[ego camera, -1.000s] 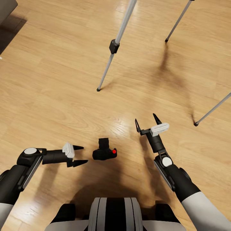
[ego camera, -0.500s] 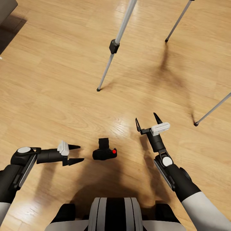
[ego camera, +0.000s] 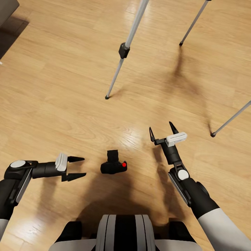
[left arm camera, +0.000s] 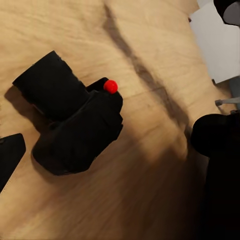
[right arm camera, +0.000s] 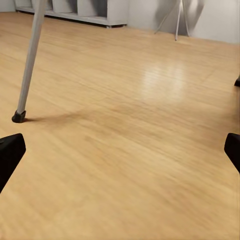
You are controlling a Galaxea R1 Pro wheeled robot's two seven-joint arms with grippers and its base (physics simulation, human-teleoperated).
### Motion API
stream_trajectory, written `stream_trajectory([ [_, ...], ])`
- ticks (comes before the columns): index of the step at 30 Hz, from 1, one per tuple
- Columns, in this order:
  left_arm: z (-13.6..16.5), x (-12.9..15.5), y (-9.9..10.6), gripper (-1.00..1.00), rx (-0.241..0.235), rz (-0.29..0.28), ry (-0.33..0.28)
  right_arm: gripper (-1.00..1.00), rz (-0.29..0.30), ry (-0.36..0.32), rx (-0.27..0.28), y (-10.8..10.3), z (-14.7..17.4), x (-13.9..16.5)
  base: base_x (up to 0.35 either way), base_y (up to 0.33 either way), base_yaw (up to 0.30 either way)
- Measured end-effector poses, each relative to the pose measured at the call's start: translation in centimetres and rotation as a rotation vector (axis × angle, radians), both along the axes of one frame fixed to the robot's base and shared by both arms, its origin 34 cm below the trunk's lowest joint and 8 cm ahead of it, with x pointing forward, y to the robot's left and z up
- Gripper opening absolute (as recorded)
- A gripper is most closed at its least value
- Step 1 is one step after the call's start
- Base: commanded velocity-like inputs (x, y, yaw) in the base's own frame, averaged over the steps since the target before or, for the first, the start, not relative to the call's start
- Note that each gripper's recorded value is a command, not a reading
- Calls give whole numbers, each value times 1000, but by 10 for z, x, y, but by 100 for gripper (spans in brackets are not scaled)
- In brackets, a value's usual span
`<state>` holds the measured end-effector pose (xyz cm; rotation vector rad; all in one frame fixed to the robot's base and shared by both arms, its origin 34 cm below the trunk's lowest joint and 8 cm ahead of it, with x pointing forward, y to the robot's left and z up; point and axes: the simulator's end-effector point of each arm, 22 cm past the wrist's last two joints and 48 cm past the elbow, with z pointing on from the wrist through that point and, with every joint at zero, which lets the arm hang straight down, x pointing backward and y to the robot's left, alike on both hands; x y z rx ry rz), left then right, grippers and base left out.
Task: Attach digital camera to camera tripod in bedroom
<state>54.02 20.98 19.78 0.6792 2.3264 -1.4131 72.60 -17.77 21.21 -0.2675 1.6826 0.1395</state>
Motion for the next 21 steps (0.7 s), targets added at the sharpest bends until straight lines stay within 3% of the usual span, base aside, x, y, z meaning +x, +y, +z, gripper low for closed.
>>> stream_trajectory([
  [7,7,-4,-3,100,-35,-44,-55,100,-1,0,0,0,0,0,0,0,0],
  [21,23,-18,-10,100,-115,-106,-47,100,1,0,1,0,0,0,0,0,0],
])
